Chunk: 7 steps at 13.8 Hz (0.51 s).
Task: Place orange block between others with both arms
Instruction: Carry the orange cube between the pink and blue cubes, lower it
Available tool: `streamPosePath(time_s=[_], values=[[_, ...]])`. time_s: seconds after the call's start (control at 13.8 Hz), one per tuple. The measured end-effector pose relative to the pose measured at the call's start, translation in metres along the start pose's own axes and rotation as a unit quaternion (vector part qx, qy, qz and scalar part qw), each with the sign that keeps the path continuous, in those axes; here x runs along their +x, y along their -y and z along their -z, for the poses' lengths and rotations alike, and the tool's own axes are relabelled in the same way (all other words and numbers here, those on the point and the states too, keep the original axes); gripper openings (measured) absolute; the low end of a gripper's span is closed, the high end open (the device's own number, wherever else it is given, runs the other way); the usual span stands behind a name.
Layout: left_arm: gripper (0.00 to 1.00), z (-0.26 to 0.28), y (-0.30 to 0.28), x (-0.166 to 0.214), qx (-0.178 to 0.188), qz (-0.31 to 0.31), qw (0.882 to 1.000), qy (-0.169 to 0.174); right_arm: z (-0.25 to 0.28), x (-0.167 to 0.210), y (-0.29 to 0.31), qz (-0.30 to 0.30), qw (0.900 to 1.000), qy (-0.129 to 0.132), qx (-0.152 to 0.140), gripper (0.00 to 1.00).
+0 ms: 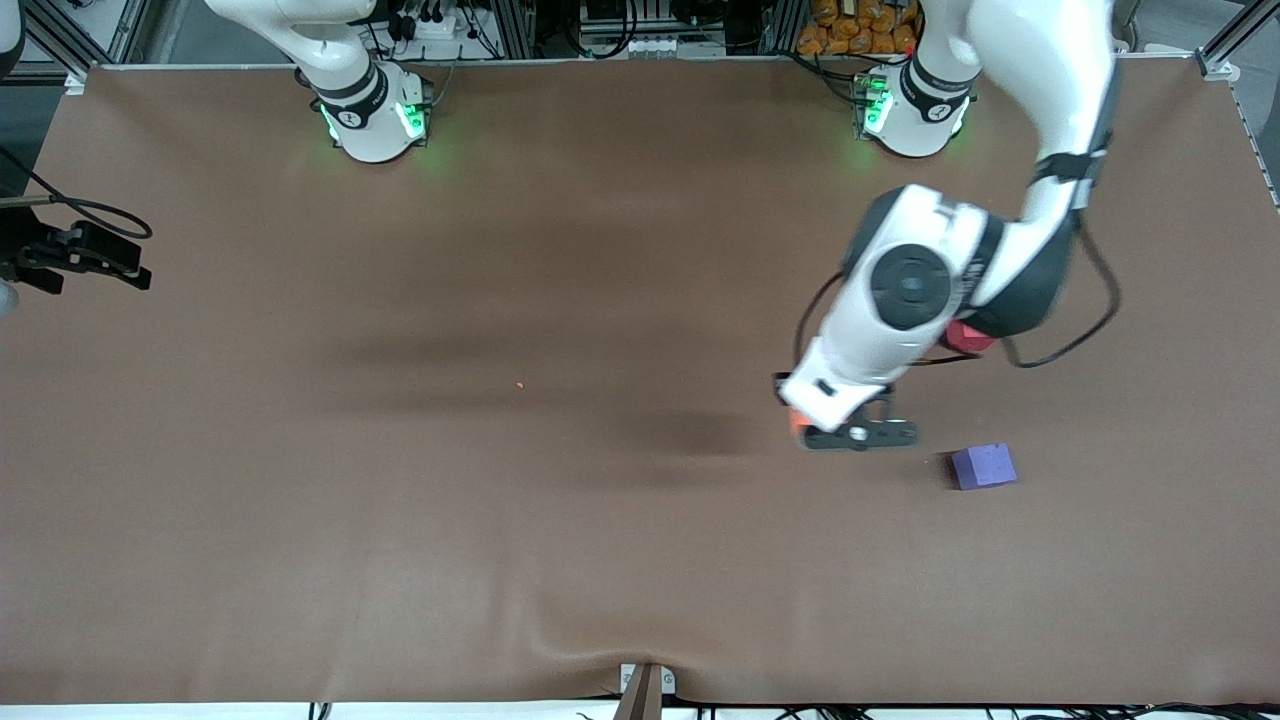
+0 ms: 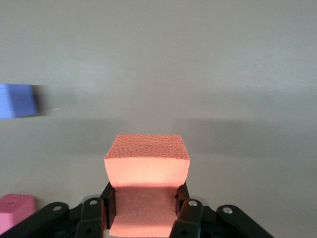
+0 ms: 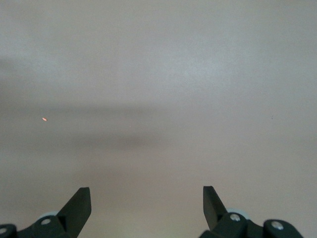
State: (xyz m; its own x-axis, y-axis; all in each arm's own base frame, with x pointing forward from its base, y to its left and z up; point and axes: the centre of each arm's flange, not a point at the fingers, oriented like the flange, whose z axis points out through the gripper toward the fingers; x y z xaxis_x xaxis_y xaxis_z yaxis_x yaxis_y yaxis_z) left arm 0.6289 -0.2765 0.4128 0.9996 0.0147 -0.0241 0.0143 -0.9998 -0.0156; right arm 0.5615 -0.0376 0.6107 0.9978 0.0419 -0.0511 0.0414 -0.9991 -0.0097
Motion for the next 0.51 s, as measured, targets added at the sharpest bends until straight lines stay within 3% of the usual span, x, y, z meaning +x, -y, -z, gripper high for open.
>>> streamPosePath(time_s=[0.51], values=[[0.49,-0.005,0.158,0.023,-0.006,-0.018,0.999,0.044,-0.001,0.0,0.001,0.001,1.0,0.001,0.0,1.0]])
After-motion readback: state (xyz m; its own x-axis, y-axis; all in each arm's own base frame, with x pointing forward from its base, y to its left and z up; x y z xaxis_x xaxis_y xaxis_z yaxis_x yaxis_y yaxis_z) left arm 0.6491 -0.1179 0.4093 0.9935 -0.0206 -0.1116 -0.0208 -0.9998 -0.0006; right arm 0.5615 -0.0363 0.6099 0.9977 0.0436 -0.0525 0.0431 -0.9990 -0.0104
